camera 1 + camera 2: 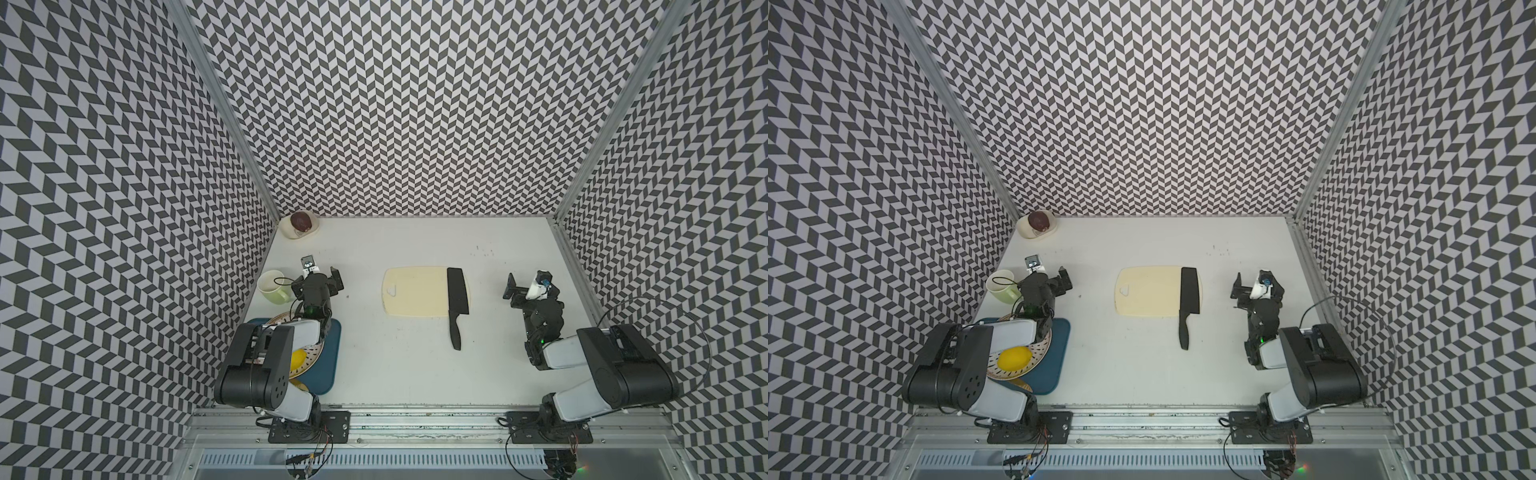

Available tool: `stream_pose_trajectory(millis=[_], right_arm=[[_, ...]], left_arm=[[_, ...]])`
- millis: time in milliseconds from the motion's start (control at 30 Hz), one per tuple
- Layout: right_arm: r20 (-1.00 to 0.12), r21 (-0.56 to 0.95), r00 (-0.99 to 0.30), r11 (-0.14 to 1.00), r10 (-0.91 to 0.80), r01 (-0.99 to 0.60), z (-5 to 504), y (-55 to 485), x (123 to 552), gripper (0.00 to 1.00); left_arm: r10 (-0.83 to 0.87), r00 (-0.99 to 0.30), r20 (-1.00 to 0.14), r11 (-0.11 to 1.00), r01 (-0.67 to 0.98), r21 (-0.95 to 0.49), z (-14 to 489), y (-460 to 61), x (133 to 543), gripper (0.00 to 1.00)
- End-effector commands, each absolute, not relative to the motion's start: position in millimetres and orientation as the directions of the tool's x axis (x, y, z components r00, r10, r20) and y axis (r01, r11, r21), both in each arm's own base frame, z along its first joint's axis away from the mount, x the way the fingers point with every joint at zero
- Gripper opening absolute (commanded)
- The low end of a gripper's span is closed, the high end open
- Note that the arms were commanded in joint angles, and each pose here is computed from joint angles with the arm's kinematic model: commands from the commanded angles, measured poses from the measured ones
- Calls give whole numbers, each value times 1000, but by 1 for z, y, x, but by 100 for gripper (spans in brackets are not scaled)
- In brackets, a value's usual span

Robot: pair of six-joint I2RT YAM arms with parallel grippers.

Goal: Align the knife with the edge of the cutting board
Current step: Reset both arms

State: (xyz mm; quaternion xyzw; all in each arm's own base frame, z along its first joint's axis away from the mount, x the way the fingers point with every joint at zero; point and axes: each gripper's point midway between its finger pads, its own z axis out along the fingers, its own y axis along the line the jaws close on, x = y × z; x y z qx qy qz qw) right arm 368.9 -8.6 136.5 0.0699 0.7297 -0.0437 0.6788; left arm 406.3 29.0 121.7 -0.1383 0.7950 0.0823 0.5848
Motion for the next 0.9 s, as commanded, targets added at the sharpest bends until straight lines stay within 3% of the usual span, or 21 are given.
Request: stream_pose_trajectory(millis=[0,133,200,367,433,867], right_arm=[[-998,51,-24,978,57,202,147,-15,370,100],[-998,58,-9,978,61,203,154,-14,377,100],[-998,61,-9,977,64,205,154,-15,377,100],[-997,68,-11,973,72,220,154,-18,378,100],[-997,67,-11,973,71,220,154,-18,378,100],[-997,68,-11,973,72,220,154,-18,378,100]], left_arm=[[-50,-186,-981,960,-280,4,146,26,407,100],[-35,-113,-993,968,-251,-6,148,29,402,100],[-30,-143,-989,975,-224,3,143,25,404,100],[-18,1,-1000,984,-178,-18,153,22,380,100],[-19,-54,-998,984,-179,-9,144,20,380,100],[-19,-40,-999,984,-177,-11,147,20,381,100]])
